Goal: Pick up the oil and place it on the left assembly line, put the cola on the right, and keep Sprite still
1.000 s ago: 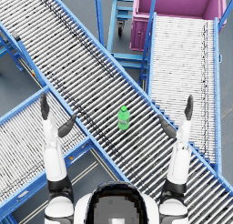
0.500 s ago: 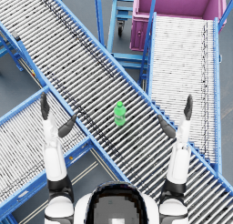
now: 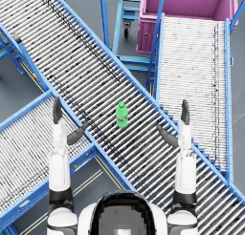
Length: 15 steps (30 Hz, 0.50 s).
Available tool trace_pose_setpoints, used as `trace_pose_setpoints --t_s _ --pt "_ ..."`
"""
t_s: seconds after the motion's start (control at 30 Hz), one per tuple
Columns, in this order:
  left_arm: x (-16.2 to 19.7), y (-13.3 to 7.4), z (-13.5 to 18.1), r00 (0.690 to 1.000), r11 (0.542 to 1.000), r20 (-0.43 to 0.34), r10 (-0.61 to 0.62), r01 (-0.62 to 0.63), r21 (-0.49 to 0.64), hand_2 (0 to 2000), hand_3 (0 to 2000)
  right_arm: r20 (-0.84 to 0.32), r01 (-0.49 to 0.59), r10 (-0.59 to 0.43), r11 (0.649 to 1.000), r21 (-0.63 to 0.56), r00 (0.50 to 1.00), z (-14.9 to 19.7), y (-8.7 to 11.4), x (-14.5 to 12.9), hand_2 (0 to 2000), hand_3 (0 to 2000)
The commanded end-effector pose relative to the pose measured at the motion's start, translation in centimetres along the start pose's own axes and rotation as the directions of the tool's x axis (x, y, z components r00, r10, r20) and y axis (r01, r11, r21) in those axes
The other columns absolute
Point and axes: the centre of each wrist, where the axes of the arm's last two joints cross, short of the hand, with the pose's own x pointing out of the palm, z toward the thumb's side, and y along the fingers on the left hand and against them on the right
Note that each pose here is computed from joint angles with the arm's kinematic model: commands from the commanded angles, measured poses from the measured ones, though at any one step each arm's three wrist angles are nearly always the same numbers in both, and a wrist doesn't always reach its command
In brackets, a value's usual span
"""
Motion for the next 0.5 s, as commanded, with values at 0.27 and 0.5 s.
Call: trace_pose_setpoints --t_s 0.27,0.5 --pt "1.3 -1.6 -2.1 0.991 0.985 0.121 -0.062 0.080 -0.155 0 0 0.123 -0.160 0.148 0.983 0.088 0.981 -1.0 0.6 1.6 0 0" --pt "2.2 -3.4 -3.8 0.971 0.944 0.223 -0.084 0.149 -0.294 0 0 0.234 -0.291 0.250 0.943 0.161 0.939 -2.0 1.4 2.9 0 0"
